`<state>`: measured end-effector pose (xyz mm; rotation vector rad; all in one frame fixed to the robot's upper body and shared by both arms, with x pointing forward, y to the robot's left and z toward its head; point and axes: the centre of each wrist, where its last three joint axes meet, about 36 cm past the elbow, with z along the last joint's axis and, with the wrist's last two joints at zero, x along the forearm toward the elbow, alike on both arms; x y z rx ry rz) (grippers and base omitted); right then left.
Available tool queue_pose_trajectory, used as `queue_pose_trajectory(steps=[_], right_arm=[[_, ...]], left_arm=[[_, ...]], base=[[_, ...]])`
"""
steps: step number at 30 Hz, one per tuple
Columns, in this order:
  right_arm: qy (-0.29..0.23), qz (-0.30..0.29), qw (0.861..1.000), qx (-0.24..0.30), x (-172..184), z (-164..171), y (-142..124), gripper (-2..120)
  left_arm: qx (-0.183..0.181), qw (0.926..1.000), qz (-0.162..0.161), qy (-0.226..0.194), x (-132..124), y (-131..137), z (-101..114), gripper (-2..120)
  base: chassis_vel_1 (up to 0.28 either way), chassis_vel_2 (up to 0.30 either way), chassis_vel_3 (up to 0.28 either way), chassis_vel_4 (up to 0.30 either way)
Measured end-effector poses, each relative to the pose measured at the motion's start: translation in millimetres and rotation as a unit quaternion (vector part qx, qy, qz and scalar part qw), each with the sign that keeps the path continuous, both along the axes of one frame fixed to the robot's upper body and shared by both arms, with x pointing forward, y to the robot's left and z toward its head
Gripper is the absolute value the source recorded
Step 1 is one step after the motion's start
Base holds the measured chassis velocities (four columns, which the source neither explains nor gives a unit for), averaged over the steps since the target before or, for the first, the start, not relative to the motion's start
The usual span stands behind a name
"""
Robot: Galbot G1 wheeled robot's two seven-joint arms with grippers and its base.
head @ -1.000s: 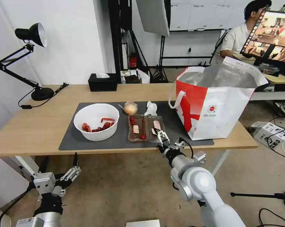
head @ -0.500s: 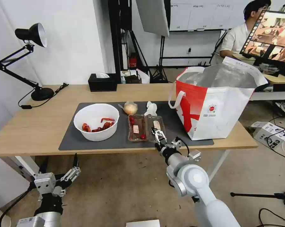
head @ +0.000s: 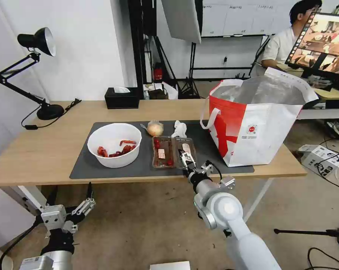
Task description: Pick up the trash from the table and place it into the takeout bag.
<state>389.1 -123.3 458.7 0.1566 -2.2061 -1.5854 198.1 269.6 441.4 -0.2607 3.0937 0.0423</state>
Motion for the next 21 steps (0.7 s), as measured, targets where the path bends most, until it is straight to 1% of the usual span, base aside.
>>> queue_pose_trajectory(steps=[1,2,5,10,13,17,21], right_arm=[[-0.013,0.001,1.000,-0.014,-1.7,1.1,0.9,100],[-0.013,0.001,1.000,-0.014,-1.7,1.1,0.9,100],[-0.040,0.003,0.998,-0.044,-3.1,3.7,0.9,100],[-0.066,0.012,0.996,-0.067,-0.1,6.8,-1.6,100],[-0.095,0.026,0.991,-0.086,4.8,12.6,-2.3,100],[-0.111,0.043,0.988,-0.098,10.9,16.7,1.1,100],[-0.111,0.063,0.986,-0.103,18.7,16.4,7.6,100]], left_arm=[[0.000,1.0000,0.000,-0.001,0.0,0.4,0.5,100],[0.000,1.0000,0.000,-0.001,0.0,0.4,0.5,100],[-0.001,1.0000,0.001,-0.002,-0.1,0.8,1.4,100],[0.000,1.0000,0.002,-0.003,-0.6,1.5,2.4,100],[0.002,1.0000,0.004,-0.005,-1.4,3.6,4.2,100],[0.004,1.0000,0.006,-0.005,-2.6,5.0,4.9,100],[0.007,0.9999,0.008,-0.008,-3.8,6.5,5.1,100]], base=[[0.000,0.000,0.000,0.000],[0.000,0.000,0.000,0.000],[0.000,0.000,0.000,0.000],[0.000,0.000,0.000,0.000],[0.000,0.000,0.000,0.000],[0.000,0.000,0.000,0.000],[0.000,0.000,0.000,0.000]])
